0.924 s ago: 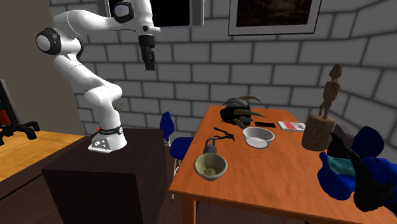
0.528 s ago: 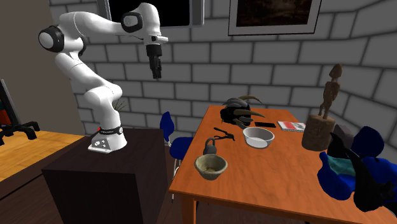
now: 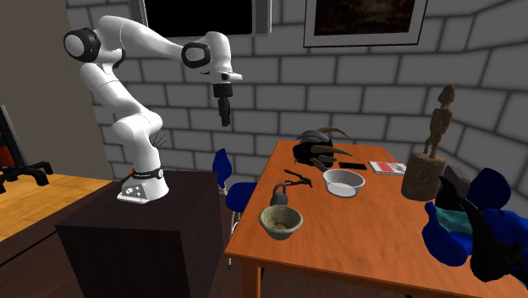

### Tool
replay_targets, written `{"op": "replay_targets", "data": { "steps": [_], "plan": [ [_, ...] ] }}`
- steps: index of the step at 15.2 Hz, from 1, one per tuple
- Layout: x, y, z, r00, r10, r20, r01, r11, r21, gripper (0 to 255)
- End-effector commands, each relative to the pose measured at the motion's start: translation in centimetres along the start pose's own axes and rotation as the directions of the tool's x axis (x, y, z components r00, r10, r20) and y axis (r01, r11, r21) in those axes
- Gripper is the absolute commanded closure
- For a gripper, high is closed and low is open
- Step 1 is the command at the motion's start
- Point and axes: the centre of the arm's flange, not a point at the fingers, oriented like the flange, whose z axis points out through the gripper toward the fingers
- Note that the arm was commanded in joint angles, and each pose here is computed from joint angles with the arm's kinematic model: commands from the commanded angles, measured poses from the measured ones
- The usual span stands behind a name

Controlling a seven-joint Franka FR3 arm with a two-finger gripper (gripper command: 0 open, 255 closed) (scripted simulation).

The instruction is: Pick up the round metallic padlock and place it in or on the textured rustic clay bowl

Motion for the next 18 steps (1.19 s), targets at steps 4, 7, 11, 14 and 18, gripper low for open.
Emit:
{"op": "replay_targets", "data": {
  "steps": [4, 7, 11, 14, 18],
  "plan": [
    [3.7, -0.3, 5.7, 1.000, -0.012, 0.001, 0.012, 1.000, -0.004, 0],
    [5.8, -0.6, 9.0, 1.000, -0.019, 0.003, 0.019, 1.000, -0.006, 0],
    [8.7, -1.0, 13.4, 1.000, -0.029, 0.006, 0.029, 1.000, -0.009, 0],
    [10.9, -1.3, 16.7, 0.999, -0.036, 0.008, 0.036, 0.999, -0.011, 0],
    [13.7, -1.7, 21.2, 0.999, -0.046, 0.010, 0.046, 0.999, -0.013, 0]
  ]
}}
